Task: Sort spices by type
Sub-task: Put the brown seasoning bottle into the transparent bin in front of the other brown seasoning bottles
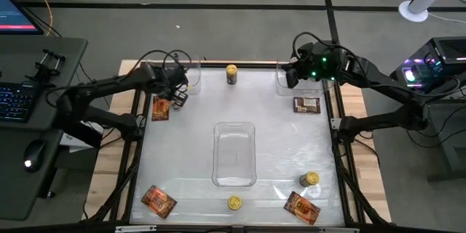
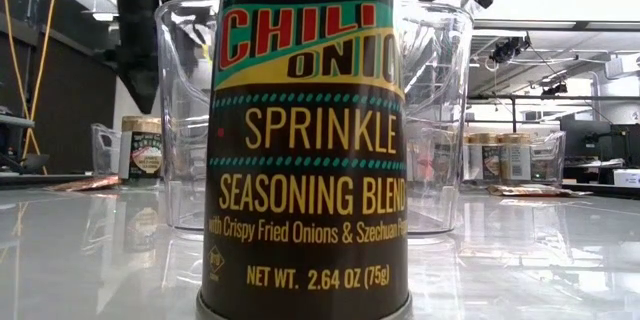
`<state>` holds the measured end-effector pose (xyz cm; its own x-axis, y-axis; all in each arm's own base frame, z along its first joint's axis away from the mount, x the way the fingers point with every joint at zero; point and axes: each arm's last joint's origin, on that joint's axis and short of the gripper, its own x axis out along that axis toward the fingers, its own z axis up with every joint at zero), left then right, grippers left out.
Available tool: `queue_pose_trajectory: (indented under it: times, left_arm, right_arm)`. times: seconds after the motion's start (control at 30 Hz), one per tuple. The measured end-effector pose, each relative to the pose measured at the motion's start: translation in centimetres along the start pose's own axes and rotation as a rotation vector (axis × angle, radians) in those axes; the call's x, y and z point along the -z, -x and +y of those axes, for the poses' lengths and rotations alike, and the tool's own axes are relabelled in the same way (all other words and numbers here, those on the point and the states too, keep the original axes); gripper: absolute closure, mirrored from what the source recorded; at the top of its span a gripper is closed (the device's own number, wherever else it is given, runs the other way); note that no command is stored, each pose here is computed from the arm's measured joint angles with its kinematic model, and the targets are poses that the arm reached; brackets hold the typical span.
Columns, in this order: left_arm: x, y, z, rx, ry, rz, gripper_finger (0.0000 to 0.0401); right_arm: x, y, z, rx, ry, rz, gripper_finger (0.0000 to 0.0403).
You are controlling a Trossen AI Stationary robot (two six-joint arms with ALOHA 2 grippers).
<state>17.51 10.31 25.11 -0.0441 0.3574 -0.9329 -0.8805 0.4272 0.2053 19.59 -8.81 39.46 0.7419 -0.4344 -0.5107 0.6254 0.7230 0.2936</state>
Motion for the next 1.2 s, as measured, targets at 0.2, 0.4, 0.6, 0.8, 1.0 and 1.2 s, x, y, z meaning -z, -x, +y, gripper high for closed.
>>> queue_pose_trajectory:
  times: [0.2,0.4,0.6,0.8,1.0,1.2]
  left_arm:
    - [-0.3,-0.8,-0.5,-0.022,-0.018,0.029,0.0401]
    - [-0.9,-0.9,-2.1,0.090,-0.018,-0.016,0.0401]
    - [-0.6,-0.8,-5.0,0.191,-0.044,-0.058,0.0401]
    - [-1.5,-1.6,-8.7,0.366,-0.059,-0.138,0.0401]
    - [-3.2,-2.6,-12.7,0.474,-0.101,-0.238,0.0401]
    - [-6.6,-3.1,-17.3,0.573,-0.183,-0.356,0.0401]
  right_arm:
    - [0.2,0.0,0.4,-0.020,0.001,0.008,0.0401]
    - [0.3,0.1,0.8,-0.036,0.005,0.014,0.0402]
    - [0.3,0.1,0.8,-0.037,-0.002,0.015,0.0402]
    - [0.3,0.2,0.8,-0.037,-0.025,0.013,0.0402]
    - [0.3,0.7,0.8,-0.049,-0.050,-0.004,0.0402]
    - [0.1,1.5,1.0,-0.077,-0.071,-0.041,0.0403]
